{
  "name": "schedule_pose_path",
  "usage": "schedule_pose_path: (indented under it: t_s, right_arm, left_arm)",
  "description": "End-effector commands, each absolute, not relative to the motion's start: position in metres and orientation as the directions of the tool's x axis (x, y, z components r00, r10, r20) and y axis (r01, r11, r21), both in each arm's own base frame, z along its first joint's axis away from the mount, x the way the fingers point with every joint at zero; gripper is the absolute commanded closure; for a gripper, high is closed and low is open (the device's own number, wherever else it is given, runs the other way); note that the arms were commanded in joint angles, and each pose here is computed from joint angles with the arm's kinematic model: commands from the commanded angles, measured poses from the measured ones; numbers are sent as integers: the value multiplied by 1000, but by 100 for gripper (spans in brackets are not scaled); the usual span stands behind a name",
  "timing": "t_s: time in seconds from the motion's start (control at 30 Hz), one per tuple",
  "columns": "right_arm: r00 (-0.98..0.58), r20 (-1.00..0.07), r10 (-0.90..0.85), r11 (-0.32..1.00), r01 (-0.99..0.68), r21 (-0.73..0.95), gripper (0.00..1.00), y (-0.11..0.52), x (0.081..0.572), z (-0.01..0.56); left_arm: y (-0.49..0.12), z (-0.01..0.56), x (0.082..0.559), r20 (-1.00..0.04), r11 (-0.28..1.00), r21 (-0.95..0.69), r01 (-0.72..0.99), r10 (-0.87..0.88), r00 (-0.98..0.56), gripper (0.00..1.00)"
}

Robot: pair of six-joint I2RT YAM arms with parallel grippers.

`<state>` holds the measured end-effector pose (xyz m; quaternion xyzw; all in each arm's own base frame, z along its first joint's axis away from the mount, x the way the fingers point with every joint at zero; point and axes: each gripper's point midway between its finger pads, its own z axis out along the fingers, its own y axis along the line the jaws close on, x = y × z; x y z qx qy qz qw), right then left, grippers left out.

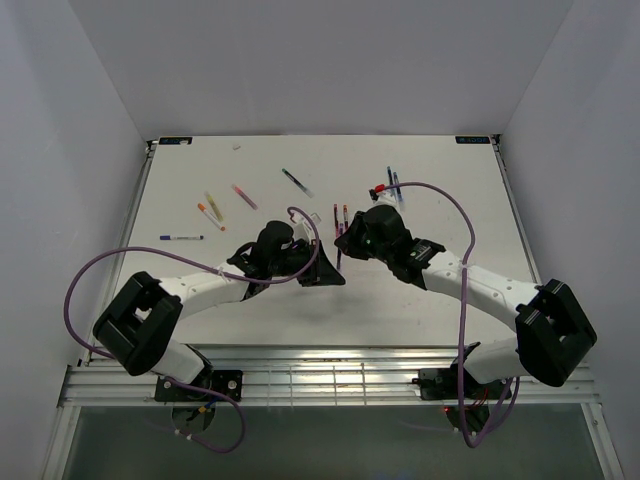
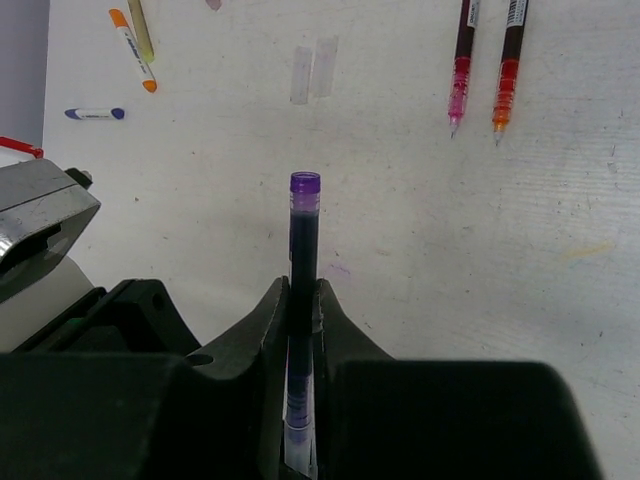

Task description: Open the pen caps

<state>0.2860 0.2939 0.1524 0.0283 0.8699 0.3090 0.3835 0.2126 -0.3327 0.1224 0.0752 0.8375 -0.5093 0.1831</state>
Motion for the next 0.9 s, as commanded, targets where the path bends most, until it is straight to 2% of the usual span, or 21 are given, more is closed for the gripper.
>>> schedule_pose_path:
  t_s: [0.0, 0.17, 0.3, 0.33, 0.4, 0.47, 0.57, 0.6, 0.67, 0.73, 0.87]
  right_arm:
    - [-680, -674, 288, 796, -221, 563, 92, 297, 287, 164]
    - [-623, -692, 365, 788, -189, 585, 92, 290, 329, 196]
    - [-583, -686, 437, 763, -163, 625, 92, 280, 384, 232]
    - [-557, -693, 458, 748, -180, 639, 92, 277, 401, 260]
    - [-575, -686, 447, 763, -155, 627, 92, 278, 419, 258]
    - [-548, -705, 450, 752, -194, 630, 92, 282, 434, 285]
    - [-558, -717, 419, 770, -200, 606, 92, 286, 441, 280]
    - [-559, -720, 411, 777, -199, 598, 92, 285, 443, 276]
    - [-576, -724, 379, 788, -209, 579, 92, 285, 440, 264]
    - [-589, -742, 321, 817, -225, 531, 92, 281, 438, 250]
    - [-626, -754, 198, 865, -250, 435, 92, 267, 433, 214]
  left_arm:
    - [-331, 147, 229, -466, 467, -802, 372, -99, -879, 100]
    - [-321, 143, 222, -492, 484, -784, 388, -104, -864, 100]
    - [-304, 122, 209, -455, 525, -785, 328, -130, -881, 100]
    - [-300, 113, 204, -440, 536, -785, 311, -129, -889, 100]
    - [-296, 109, 201, -432, 545, -785, 295, -140, -891, 100]
    - [-292, 106, 203, -440, 562, -776, 286, -158, -884, 100]
    - [-290, 115, 215, -479, 592, -750, 296, -177, -860, 100]
    - [-286, 109, 217, -472, 627, -728, 277, -167, -865, 100]
    - [-285, 121, 236, -523, 676, -681, 281, -180, -833, 100]
    - [-264, 110, 256, -543, 778, -593, 208, -197, -816, 100]
    - [-240, 122, 303, -565, 806, -568, 164, -237, -790, 100]
